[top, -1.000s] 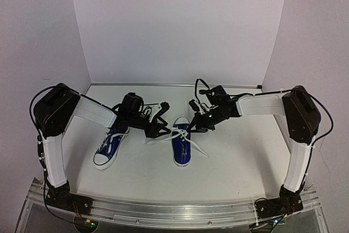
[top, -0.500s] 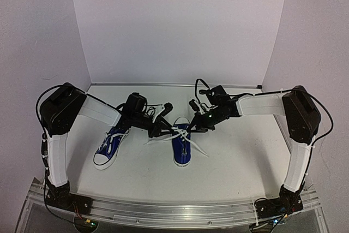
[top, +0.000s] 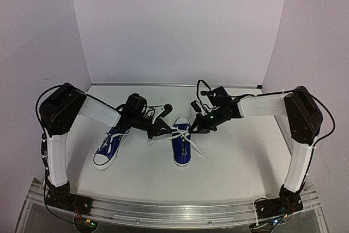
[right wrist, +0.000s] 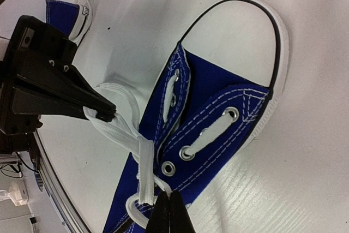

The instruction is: Tie the shoes

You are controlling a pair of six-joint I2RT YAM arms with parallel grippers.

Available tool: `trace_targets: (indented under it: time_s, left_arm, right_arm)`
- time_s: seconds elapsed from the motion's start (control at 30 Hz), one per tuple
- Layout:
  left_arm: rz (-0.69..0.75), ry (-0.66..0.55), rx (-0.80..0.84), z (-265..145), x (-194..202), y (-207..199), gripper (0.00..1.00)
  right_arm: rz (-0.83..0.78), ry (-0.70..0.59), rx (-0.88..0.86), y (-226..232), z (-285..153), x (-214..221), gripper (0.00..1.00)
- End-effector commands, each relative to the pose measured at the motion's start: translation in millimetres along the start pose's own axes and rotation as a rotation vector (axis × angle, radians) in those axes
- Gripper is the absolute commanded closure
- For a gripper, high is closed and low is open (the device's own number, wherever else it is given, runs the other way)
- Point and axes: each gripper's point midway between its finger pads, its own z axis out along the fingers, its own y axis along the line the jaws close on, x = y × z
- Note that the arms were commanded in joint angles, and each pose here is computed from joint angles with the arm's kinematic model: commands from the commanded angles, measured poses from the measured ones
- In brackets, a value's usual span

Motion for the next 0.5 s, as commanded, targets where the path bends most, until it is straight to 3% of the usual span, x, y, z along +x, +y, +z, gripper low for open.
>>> trace_targets:
  time_s: [0.0, 0.47]
  left_arm:
    - [0.004, -0.022, -0.047, -18.1, -19.3, -5.1, 1.00]
    - [-0.074, 0.064, -0.155, -28.5, -7.6, 8.0, 1.00]
  right_arm:
    - [-0.024, -0.085, 0.028, 4.0, -25.9, -15.0, 1.00]
    - [0.052, -0.083, 0.155, -43.3, -35.6, 7.5, 1.00]
